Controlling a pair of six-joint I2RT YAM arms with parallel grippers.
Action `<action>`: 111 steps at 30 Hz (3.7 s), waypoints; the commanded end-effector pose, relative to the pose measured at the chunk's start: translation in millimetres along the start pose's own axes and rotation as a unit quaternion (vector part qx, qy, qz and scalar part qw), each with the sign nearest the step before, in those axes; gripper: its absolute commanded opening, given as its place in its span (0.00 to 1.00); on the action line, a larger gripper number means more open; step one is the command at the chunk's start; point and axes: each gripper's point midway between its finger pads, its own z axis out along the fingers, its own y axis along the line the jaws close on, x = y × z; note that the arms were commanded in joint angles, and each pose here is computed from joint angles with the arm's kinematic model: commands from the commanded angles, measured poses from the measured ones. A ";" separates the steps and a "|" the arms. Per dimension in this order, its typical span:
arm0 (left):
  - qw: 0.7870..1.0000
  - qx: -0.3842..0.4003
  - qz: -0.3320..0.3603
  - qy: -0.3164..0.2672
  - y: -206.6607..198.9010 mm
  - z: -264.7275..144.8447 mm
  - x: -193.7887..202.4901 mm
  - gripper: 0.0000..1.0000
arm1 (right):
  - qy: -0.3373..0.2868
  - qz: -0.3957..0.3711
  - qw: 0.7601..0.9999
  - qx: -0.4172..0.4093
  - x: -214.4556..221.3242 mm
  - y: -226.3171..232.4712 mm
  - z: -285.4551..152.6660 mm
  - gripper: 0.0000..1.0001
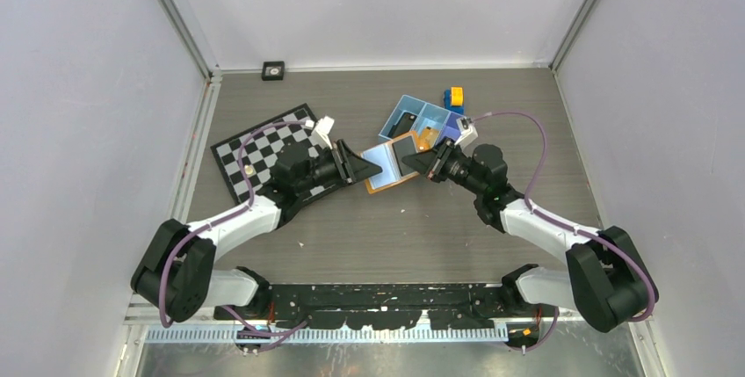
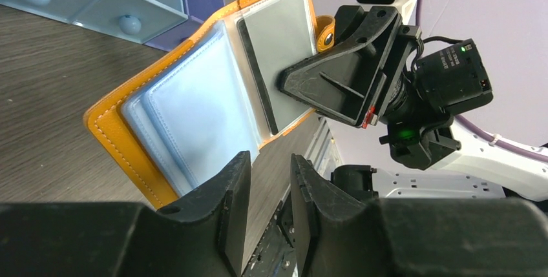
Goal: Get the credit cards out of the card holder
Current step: Remove the credit card from the card holder.
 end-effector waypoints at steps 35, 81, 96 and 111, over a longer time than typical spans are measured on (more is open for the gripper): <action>0.996 0.093 -0.003 0.003 -30.8 9.7 -6.6 0.36 | 0.024 -0.004 0.984 -0.179 4.7 81.8 -6.4 0.01; 0.995 0.097 0.003 -0.023 -31.0 -2.8 -18.9 0.00 | -0.013 0.053 0.980 -0.189 -15.2 68.0 -13.1 0.01; 0.995 0.098 -0.005 -0.027 -27.8 -3.0 -20.6 0.00 | -0.062 0.074 0.981 -0.168 -36.2 53.5 -27.3 0.00; 0.996 0.082 -0.016 -0.018 -17.6 0.5 -19.2 0.00 | -0.116 0.096 0.985 -0.080 -52.5 10.1 -35.4 0.00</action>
